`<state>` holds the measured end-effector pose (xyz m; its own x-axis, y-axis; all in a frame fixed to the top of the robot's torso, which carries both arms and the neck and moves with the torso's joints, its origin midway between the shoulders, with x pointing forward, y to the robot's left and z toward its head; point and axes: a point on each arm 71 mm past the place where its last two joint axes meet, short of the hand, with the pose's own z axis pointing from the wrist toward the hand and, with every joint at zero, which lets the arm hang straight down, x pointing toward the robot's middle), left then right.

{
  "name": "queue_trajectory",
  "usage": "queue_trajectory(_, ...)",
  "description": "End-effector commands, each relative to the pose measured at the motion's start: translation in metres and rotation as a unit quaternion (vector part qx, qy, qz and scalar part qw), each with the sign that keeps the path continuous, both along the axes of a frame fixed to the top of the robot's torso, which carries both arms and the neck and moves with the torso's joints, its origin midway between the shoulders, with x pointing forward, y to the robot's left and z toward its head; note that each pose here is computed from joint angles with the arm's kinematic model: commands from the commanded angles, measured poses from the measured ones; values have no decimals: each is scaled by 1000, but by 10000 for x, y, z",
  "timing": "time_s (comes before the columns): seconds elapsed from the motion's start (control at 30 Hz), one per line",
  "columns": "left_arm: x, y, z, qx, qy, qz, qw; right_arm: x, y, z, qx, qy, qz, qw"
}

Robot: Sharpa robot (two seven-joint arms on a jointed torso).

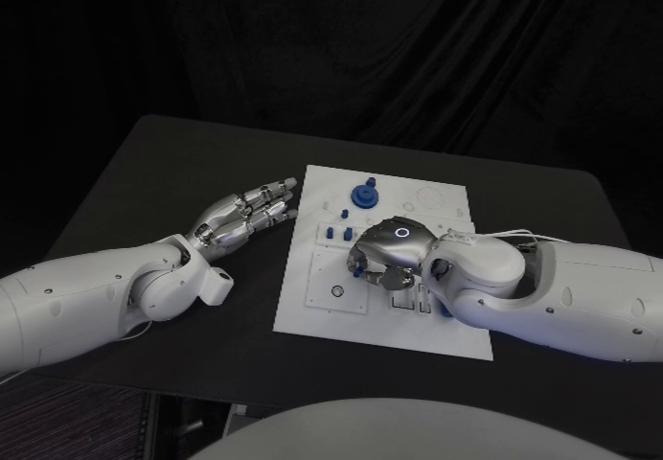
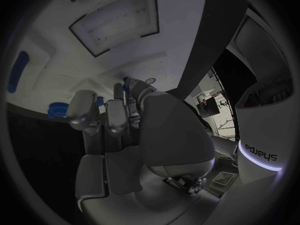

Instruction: Assemble the parts on the task board

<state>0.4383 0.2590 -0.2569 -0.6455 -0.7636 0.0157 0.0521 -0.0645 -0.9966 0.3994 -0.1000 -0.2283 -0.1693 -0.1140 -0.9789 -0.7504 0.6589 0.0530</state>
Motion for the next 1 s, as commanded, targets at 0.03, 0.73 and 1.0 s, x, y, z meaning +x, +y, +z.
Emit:
queue_trajectory(0.03, -16, -10, 95, -53, -49, -4, 997, 0, -4, -35, -10, 1, -3, 1000)
queue_trajectory(0.73, -16, -8, 71, -53, -47, -5, 998, -16, -64, -16, 22, -11, -2, 1000)
queue_trajectory(1.0, -25, 16, 66, -51, -46, -2, 998, 50, -334, 282, 70, -40, -39, 996)
